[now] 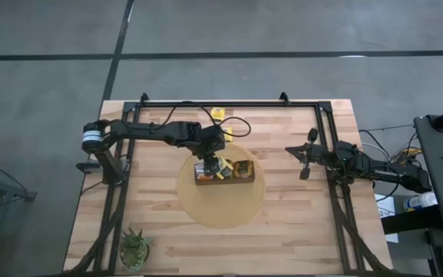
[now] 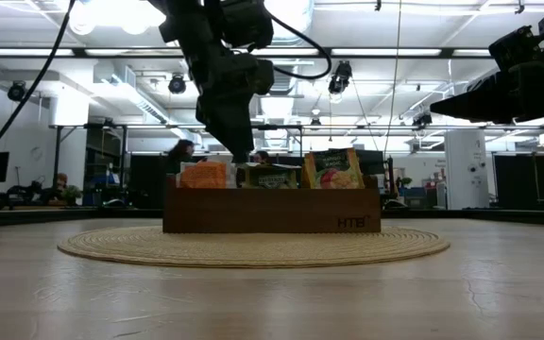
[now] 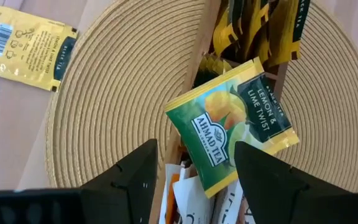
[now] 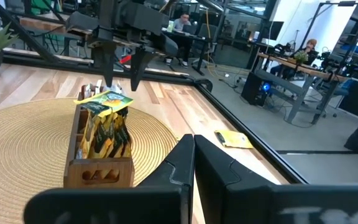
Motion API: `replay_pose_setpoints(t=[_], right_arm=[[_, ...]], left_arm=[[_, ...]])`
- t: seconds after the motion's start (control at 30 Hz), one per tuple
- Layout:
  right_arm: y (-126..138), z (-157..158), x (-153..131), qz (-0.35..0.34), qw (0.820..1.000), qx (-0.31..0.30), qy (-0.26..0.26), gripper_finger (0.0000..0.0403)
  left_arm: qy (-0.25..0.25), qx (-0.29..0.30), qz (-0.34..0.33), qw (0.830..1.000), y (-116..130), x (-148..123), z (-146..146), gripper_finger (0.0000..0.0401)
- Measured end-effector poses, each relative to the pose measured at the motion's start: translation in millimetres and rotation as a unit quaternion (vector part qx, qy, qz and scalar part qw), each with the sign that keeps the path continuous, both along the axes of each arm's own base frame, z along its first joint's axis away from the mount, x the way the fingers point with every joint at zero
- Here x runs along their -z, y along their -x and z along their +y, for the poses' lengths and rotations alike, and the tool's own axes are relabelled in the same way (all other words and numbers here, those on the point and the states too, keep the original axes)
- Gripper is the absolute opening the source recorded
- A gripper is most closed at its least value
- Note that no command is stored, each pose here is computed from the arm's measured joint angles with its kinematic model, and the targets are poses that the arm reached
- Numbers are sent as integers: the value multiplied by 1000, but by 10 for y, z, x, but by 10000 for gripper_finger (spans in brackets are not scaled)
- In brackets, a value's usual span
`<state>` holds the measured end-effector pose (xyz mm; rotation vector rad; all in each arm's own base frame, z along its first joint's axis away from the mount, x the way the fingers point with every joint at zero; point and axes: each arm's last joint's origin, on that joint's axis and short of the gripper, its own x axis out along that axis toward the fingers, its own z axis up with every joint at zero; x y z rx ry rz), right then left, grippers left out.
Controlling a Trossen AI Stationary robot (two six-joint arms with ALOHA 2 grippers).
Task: Pick & Place Tea
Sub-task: Put the yellow tea bag into the wooden organizer
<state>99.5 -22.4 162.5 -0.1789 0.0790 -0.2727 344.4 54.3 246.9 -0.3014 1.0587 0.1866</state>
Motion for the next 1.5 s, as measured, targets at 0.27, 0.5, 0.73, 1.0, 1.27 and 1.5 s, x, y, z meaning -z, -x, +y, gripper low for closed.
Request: replay_pose_setpoints(t=[0.27,0.5,0.73,1.0,1.27,1.5], right_arm=[[0,0,0,0,1000,0,0,9],[0,0,-1,0,1000,0,0,9],[0,0,0,0,1000,0,0,9],[0,0,0,0,1000,0,0,9],[0,0,0,0,1000,0,0,9],[0,0,0,0,1000,0,0,9]], left_arm=[[-3,4,-4,1000,-6,14,1,206],[7,9,-7,1000,7,117,-4,206],[27,20,-11,999,21,205,-17,206],[25,23,-15,999,14,199,-16,184],[19,34,-16,999,12,195,-16,64],[12,45,-17,999,8,182,-15,11]])
